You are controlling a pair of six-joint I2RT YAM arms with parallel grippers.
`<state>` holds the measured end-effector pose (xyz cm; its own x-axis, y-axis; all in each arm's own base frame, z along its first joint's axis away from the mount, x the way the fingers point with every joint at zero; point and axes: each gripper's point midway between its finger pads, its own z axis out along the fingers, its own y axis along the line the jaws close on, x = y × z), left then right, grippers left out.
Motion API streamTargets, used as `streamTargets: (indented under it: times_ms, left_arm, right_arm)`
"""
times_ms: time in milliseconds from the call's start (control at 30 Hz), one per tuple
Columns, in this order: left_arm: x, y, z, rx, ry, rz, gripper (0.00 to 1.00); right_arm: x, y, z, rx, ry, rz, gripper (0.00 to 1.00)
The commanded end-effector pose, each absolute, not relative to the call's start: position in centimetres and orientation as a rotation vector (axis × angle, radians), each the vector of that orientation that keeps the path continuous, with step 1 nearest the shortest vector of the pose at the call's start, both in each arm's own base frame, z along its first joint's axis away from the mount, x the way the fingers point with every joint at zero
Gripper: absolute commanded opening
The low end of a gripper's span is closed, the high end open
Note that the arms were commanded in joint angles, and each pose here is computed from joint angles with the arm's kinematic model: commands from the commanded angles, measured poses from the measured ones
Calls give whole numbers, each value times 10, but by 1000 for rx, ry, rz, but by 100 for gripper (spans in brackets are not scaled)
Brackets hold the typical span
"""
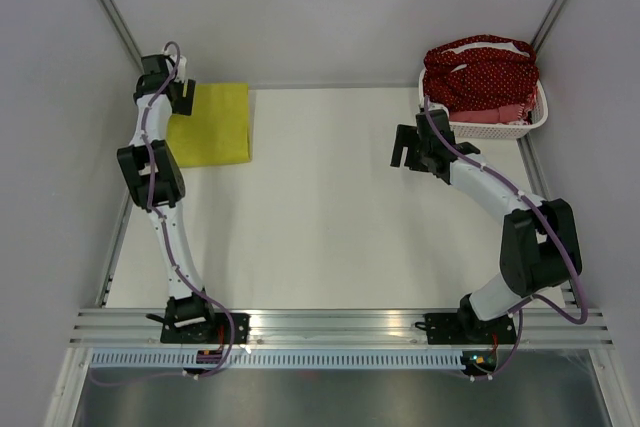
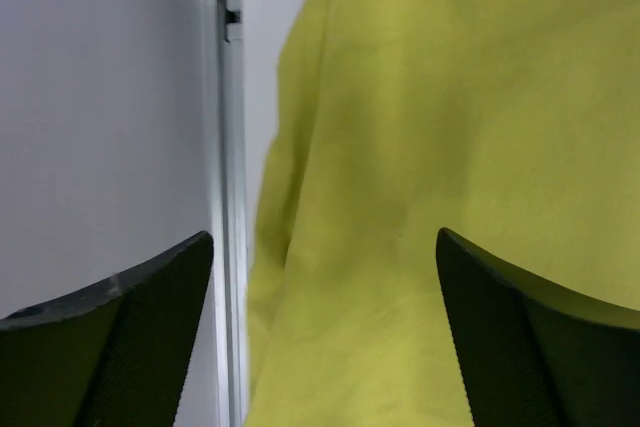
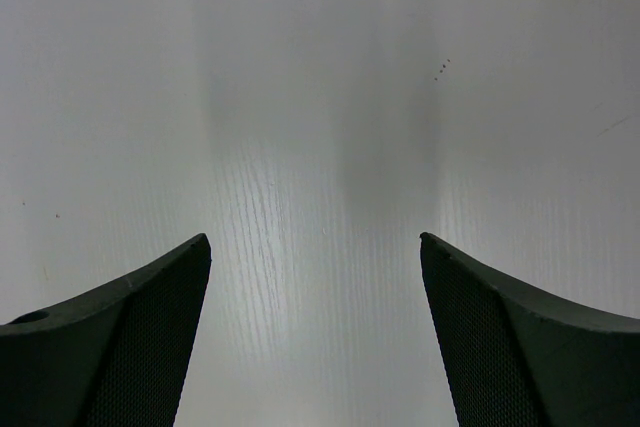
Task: Fold and stack the mixed laundry pile
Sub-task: Move the trousers to the corner of the board.
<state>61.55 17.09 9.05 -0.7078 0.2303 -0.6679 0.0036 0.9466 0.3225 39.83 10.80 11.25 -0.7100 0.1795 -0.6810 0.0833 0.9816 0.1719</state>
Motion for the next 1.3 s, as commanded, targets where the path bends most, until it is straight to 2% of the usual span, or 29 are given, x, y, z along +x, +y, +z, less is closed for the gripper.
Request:
streamTargets:
  times_ms: [0,133,167,267,333,367,400,467,500,567,600,633,767,800,833,867,900,933,1033,1267]
  left_arm:
    - [633,193,140,104,2188,501,99]
    - [624,196,172,3,2151,521,100]
    - [619,193,199,-46,2108,497,100]
    - [609,172,222,-138,2072,353,100]
    - [595,138,255,-145,2024,153,100]
    - [587,125,250,-147,2042,70,100]
    - [574,99,288,-78,1978,-60,100]
    - [556,63,299,-91,1970,-278,100]
    - [541,43,326,-48,1926,-342,100]
    - [527,23,344,-76,1892,-416,100]
    - [519,7,335,-70,1914,-441,100]
    - [511,4,361,-103,1843,-412,100]
    - [486,-39,375,-53,1803,-463,99]
    - [481,-54,365,-44,1824,-488,99]
    - [470,-61,374,-53,1801,-502,100]
    - [467,-59,359,-80,1818,-492,100]
    - [462,-76,352,-82,1829,-489,100]
    - [457,-78,348,-126,1828,-496,99]
    - [439,-84,321,-183,1842,-544,100]
    - [413,-74,245,-313,1984,-506,100]
  right_arm:
    - [406,105,125,174,2334,145,90]
    - [406,103,134,171,2318,135,91]
    - [409,103,141,162,2305,131,92]
    - [417,97,162,180,2256,94,97]
    - [423,90,180,200,2208,63,98]
    - [425,86,187,201,2194,48,98]
    - [426,83,193,199,2181,40,98]
    - [435,71,210,229,2141,17,98]
    - [438,65,213,230,2133,4,98]
    - [450,48,228,273,2085,-5,98]
    - [456,42,229,279,2077,-9,98]
    - [467,26,240,312,2030,-22,98]
    - [508,-15,258,356,1947,-42,98]
    - [524,-17,242,343,1972,-25,98]
    - [537,-38,258,370,1932,-42,98]
    - [545,-42,258,364,1933,-48,98]
    - [559,-43,237,341,1977,-47,98]
    - [571,-46,249,328,1945,-48,98]
    - [601,-35,232,233,1960,1,98]
    - [639,-30,170,128,2062,8,98]
